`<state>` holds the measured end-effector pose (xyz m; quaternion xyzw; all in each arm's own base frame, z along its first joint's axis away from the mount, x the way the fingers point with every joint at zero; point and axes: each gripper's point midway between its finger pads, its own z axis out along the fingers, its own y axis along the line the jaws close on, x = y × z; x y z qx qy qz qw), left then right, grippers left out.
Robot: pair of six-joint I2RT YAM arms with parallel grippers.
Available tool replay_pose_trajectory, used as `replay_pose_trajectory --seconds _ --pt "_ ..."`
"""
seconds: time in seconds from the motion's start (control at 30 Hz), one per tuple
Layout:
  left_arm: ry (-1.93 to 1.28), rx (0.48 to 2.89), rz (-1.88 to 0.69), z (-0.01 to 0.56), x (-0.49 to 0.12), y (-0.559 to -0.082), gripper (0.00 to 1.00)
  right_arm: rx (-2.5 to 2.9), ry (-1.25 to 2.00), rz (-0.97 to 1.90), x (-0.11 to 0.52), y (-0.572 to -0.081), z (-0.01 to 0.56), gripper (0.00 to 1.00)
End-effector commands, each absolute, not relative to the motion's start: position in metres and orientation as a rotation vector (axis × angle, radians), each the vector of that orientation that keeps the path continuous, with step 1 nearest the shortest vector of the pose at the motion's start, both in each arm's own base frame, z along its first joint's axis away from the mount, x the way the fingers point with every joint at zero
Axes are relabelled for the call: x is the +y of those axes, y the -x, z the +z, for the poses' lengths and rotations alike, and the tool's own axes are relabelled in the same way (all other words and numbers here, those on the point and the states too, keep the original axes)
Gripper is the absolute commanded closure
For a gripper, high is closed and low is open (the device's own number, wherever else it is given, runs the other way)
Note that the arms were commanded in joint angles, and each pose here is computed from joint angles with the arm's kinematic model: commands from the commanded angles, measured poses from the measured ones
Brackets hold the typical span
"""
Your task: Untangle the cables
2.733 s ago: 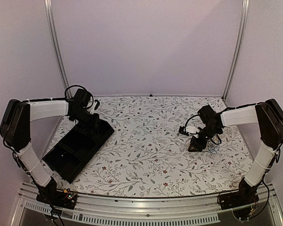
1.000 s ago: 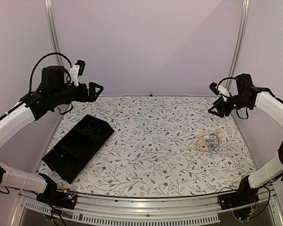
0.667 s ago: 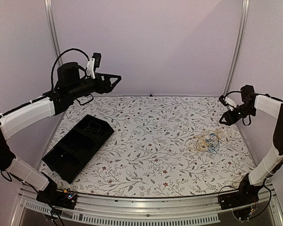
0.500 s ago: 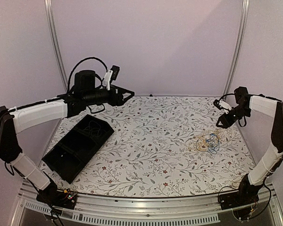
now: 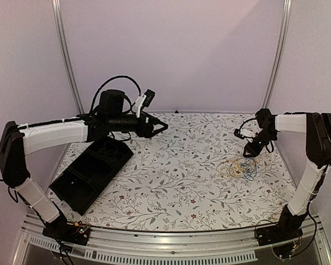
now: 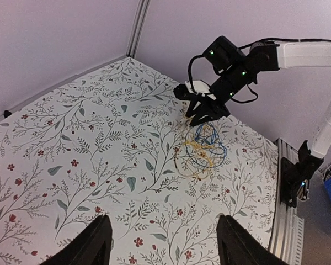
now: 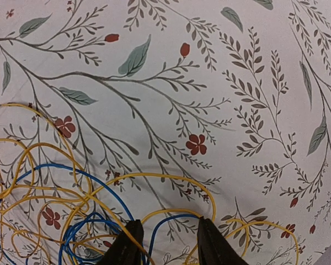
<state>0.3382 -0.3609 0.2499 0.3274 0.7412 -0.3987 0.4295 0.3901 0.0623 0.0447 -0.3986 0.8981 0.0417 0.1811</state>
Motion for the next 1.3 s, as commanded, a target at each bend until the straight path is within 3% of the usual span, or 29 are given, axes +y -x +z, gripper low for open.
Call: replay_pose_trajectory --seconds 0.0,0.17,0.47,0.8,1.03,1.27 --pt "-0.830 1.829 -1.003 0.254 -0.363 -0.337 0.35 2.484 1.123 0.103 0.067 -0.403 0.059 0.74" --pt "-0.751 1.894 -0.908 0.237 -0.362 -0.351 0.34 2.350 1.130 0.105 0.087 -0.392 0.115 1.00" --pt "-0.771 1.730 -0.844 0.259 -0.451 -0.323 0.27 2.034 1.124 0.264 0.126 -0.346 0.233 1.00" --pt "-0.695 1.472 -0.924 0.294 -0.577 -0.326 0.20 1.893 1.145 0.423 0.150 -0.311 0.300 1.00" --pt "-0.660 1.411 -1.030 0.248 -0.634 -0.335 0.25 1.737 1.151 0.596 0.170 -0.288 0.346 1.00" --pt "-0.666 1.493 -1.171 0.177 -0.677 -0.341 0.39 1.541 1.163 0.658 0.182 -0.274 0.419 1.00"
